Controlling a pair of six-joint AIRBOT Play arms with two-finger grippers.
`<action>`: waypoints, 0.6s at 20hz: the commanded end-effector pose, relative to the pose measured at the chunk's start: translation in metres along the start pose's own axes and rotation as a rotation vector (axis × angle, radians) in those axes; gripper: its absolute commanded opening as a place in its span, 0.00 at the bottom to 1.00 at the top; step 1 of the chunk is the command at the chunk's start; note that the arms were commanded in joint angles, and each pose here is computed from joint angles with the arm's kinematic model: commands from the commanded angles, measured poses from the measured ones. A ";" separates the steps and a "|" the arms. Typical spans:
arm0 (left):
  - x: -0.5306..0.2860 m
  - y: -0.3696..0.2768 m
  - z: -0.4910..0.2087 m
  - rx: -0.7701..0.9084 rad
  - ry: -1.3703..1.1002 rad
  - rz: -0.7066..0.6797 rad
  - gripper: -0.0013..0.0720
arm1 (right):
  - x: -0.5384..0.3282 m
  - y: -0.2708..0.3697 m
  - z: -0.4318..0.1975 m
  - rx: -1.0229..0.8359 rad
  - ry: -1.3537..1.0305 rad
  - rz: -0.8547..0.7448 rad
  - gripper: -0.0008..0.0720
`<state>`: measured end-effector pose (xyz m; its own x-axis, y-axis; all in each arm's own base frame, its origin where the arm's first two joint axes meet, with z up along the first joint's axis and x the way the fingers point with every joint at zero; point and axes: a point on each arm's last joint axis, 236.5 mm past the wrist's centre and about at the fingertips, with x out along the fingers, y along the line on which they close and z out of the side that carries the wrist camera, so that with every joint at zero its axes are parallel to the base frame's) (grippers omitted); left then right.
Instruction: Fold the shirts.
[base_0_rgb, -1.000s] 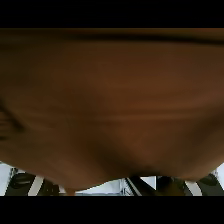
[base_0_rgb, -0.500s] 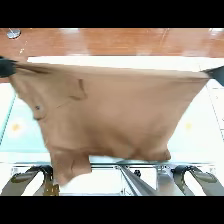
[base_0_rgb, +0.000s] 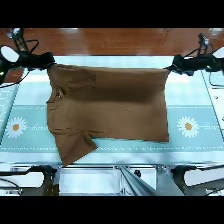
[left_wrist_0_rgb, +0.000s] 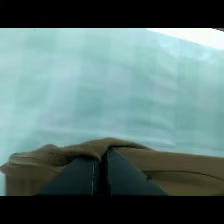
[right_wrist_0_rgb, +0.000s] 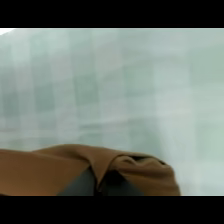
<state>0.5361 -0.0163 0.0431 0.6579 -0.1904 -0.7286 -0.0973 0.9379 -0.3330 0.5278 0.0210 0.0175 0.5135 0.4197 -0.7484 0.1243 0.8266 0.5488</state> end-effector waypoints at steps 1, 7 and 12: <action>0.034 -0.008 -0.008 -0.100 0.056 -0.062 0.05 | 0.042 0.000 -0.002 0.073 0.087 0.091 0.04; -0.015 0.009 -0.078 0.036 0.434 -0.107 0.05 | -0.014 -0.023 -0.056 -0.061 0.339 -0.023 0.04; -0.024 0.019 -0.159 0.063 0.714 -0.149 0.05 | -0.022 -0.050 -0.122 -0.063 0.583 -0.108 0.04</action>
<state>0.4416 -0.0331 -0.0224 0.1805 -0.4010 -0.8981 -0.0109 0.9123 -0.4095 0.4467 0.0198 -0.0216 0.1027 0.4829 -0.8696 0.0822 0.8672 0.4912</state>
